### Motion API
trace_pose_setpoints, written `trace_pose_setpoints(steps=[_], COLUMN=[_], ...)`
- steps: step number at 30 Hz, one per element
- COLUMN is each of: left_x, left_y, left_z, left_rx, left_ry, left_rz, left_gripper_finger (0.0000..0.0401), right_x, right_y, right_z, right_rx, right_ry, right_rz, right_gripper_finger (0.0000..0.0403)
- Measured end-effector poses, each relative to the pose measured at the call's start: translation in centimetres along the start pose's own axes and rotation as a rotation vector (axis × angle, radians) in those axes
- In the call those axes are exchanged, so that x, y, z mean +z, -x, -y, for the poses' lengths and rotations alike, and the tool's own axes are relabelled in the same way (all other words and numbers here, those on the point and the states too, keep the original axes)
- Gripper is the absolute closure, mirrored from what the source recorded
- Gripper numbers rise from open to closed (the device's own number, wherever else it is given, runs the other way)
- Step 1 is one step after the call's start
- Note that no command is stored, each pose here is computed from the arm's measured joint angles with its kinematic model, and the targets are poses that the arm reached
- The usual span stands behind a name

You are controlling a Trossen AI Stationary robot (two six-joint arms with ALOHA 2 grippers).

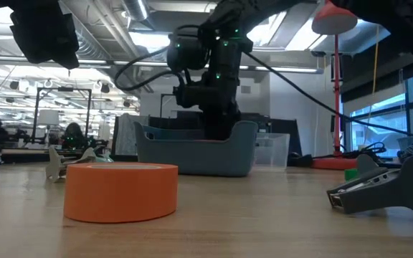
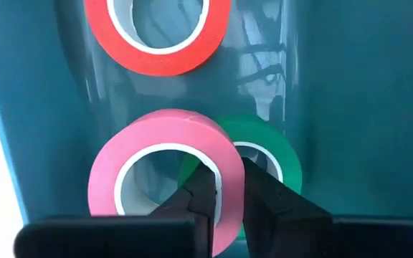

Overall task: Pick and place Stapler, Stapler remover, tape
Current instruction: Put the pink tape into the blue bin, then put the right black staple remover into the white bin

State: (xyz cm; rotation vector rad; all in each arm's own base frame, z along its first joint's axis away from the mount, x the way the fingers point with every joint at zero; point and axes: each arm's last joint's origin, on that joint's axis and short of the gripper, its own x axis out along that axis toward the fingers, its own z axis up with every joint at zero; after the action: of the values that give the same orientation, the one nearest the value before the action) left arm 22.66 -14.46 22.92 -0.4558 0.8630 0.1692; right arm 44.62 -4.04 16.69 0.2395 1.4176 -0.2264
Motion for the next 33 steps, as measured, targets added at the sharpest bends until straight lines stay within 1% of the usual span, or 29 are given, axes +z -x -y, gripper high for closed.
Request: trace_pose_setpoints(steps=[2, 6, 8, 10, 12, 15, 18, 22, 25, 28, 30, 33], left_x=[0.0, 0.0, 0.0, 0.0, 0.0, 0.0, 0.0, -0.1, -0.3, -0.5, -0.5, -0.6], left_y=[0.0, 0.0, 0.0, 0.0, 0.0, 0.0, 0.0, 0.0, 0.0, 0.0, 0.0, 0.0], left_z=[0.0, 0.0, 0.0, 0.0, 0.0, 0.0, 0.0, 0.0, -0.2, -0.3, -0.3, -0.2], left_rx=[0.0, 0.0, 0.0, 0.0, 0.0, 0.001, 0.001, -0.002, 0.006, 0.011, 0.005, -0.002], left_ry=[-0.007, -0.009, -0.009, -0.009, -0.009, 0.002, 0.007, 0.003, -0.006, -0.011, -0.011, -0.013], left_rz=[0.0, 0.0, 0.0, 0.0, 0.001, 0.0, 0.001, -0.018, -0.055, -0.079, -0.084, -0.092], left_gripper_finger=[0.0253, 0.0253, 0.0253, 0.0253, 0.0253, 0.0253, 0.0253, 0.0253, 0.0253, 0.0253, 0.0253, 0.0253], right_x=[0.0, 0.0, 0.1, 0.4, 0.7, 1.0, 0.8, -0.5, -1.8, -3.4, -4.4, -6.2], right_y=[0.1, 0.5, 1.0, 1.7, 2.6, 4.9, 7.8, 11.4, 13.1, 14.1, 14.8, 15.5], right_z=[0.0, -0.1, -0.2, -0.5, -0.9, -1.7, -2.9, -5.1, -7.2, -9.7, -11.3, -13.4], right_rx=[0.005, 0.014, 0.016, 0.018, 0.0, -0.078, -0.162, -0.239, -0.243, -0.203, -0.178, -0.144], right_ry=[-0.021, -0.054, -0.067, -0.061, -0.057, -0.04, -0.028, -0.009, -0.001, 0.031, 0.011, -0.027], right_rz=[-0.016, -0.026, -0.032, -0.018, 0.002, 0.039, 0.061, 0.061, 0.051, 0.07, 0.094, 0.094], right_gripper_finger=[0.0321, 0.0226, 0.0188, 0.0161, 0.0145, 0.0137, 0.0141, 0.0154, 0.0162, 0.0168, 0.0172, 0.0178])
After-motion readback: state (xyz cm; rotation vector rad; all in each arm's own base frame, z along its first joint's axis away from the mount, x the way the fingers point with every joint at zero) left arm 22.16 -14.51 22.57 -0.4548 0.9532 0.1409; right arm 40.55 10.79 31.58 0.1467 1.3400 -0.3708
